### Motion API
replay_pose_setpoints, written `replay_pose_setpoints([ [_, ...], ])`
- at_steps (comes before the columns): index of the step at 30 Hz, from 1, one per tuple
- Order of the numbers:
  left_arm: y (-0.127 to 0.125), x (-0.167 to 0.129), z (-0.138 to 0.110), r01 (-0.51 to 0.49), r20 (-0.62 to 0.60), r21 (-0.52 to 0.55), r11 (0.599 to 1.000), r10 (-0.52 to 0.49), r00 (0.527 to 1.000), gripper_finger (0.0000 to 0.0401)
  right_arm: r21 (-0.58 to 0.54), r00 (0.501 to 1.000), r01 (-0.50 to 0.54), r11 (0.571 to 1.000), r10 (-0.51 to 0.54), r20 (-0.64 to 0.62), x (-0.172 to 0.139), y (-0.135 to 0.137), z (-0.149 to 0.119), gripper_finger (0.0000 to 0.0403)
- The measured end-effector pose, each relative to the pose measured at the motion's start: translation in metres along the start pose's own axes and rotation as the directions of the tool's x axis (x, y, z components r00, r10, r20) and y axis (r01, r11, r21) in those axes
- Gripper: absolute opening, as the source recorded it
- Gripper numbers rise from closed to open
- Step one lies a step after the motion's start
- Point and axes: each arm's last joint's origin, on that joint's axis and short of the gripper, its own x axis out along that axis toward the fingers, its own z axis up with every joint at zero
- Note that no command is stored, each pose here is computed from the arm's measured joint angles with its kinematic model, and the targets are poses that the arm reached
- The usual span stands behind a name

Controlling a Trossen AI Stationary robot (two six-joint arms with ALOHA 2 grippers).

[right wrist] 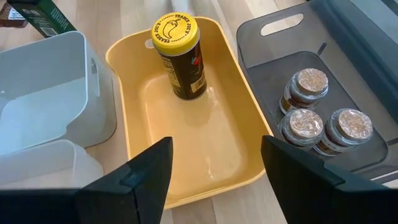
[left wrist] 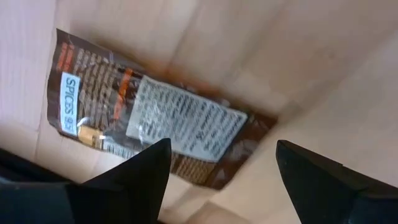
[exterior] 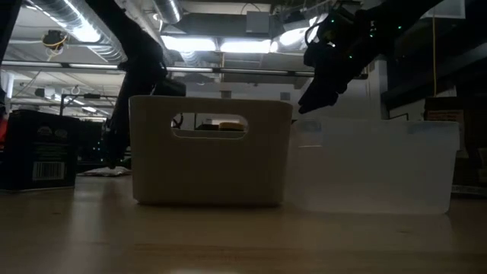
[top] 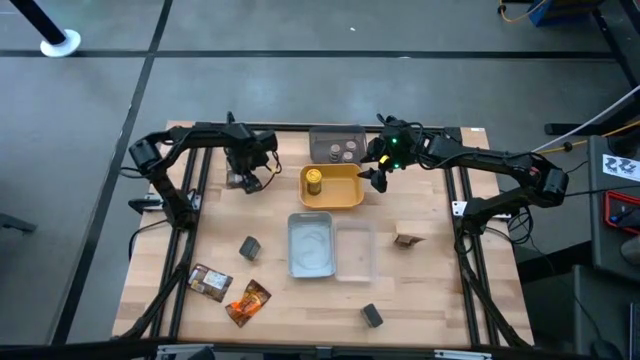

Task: Sort spices by type
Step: Put the top left brown seasoning pack into the gray bin

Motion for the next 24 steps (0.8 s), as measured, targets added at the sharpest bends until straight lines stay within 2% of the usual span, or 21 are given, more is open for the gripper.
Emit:
replay_pose_setpoints([
  [12, 0.010, 0.018, -0.001, 0.000, 0.062, -0.066, 0.998, 0.004, 0.998, 0.0274, 0.000, 1.000, 0.000, 1.000, 0.000, 0.000, 0.000, 0.000, 0.000, 0.0246],
  [19, 0.012, 0.027, -0.009, 0.005, 0.023, -0.056, 0.998, -0.004, 1.000, 0.0273, 0.000, 1.000, 0.000, 1.000, 0.000, 0.000, 0.000, 0.000, 0.000, 0.0246],
  [24, 0.012, 0.028, -0.010, -0.002, 0.017, -0.024, 1.000, 0.002, 1.000, 0.0228, 0.000, 1.000, 0.000, 1.000, 0.000, 0.000, 0.000, 0.000, 0.000, 0.0246],
])
